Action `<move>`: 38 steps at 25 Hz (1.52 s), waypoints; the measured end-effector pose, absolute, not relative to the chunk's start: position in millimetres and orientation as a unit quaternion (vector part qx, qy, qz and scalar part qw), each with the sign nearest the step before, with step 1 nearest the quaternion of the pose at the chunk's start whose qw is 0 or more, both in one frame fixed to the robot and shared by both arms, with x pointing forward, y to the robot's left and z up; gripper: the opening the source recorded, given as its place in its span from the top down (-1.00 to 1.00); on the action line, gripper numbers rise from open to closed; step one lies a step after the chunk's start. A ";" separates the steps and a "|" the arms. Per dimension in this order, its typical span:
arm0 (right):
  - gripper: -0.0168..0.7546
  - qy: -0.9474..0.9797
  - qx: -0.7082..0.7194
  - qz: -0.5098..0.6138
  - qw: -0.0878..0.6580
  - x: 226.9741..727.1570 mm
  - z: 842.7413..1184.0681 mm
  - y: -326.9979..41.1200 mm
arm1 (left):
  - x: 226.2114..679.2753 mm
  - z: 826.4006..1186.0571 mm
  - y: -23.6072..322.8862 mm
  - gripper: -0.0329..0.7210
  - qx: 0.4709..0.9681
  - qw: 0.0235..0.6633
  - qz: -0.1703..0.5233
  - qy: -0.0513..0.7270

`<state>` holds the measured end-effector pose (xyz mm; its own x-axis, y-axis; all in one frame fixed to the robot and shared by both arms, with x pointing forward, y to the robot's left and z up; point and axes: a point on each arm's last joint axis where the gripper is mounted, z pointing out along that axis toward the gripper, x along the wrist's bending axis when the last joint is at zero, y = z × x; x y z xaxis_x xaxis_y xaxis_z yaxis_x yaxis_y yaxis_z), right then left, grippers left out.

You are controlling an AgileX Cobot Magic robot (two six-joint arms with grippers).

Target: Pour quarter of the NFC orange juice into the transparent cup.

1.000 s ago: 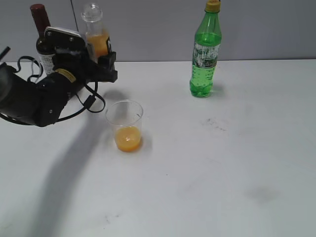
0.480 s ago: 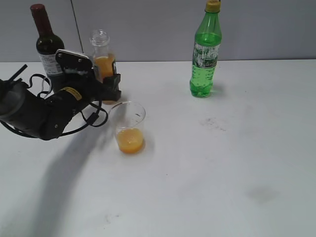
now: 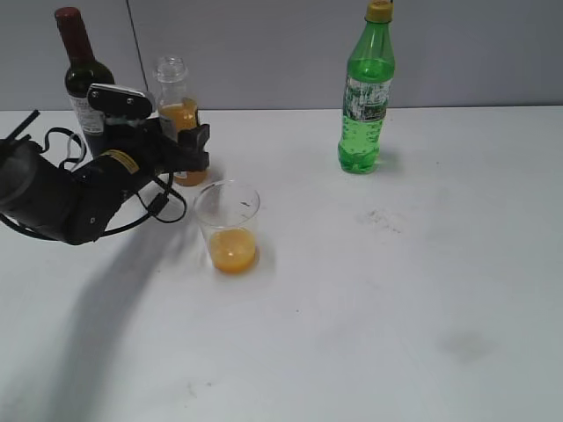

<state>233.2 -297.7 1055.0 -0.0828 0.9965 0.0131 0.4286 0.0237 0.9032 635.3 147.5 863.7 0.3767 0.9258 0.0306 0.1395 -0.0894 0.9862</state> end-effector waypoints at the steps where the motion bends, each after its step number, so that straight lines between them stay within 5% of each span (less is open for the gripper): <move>1: -0.57 0.620 0.575 0.397 0.358 233.2 1055.0 -297.7 | 635.4 864.0 147.2 -0.51 0.638 0.532 0.370 0.416; 13: -0.57 0.620 0.575 0.397 0.358 233.2 1055.0 -297.7 | 615.2 890.0 156.7 -0.62 0.648 0.526 0.364 0.414; 26: -0.57 0.620 0.575 0.397 0.358 233.2 1055.0 -297.7 | 534.2 955.3 189.8 -0.64 0.689 0.475 0.337 0.432; 38: -0.57 0.620 0.575 0.397 0.358 233.2 1055.0 -297.7 | 470.4 1035.9 246.5 -0.64 0.685 0.362 0.259 0.578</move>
<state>233.2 -297.7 1055.0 -0.0828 0.9965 0.0131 0.4286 0.0237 0.9032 470.4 246.5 1035.9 0.1989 0.9780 -0.0633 0.6036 -0.0714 0.7941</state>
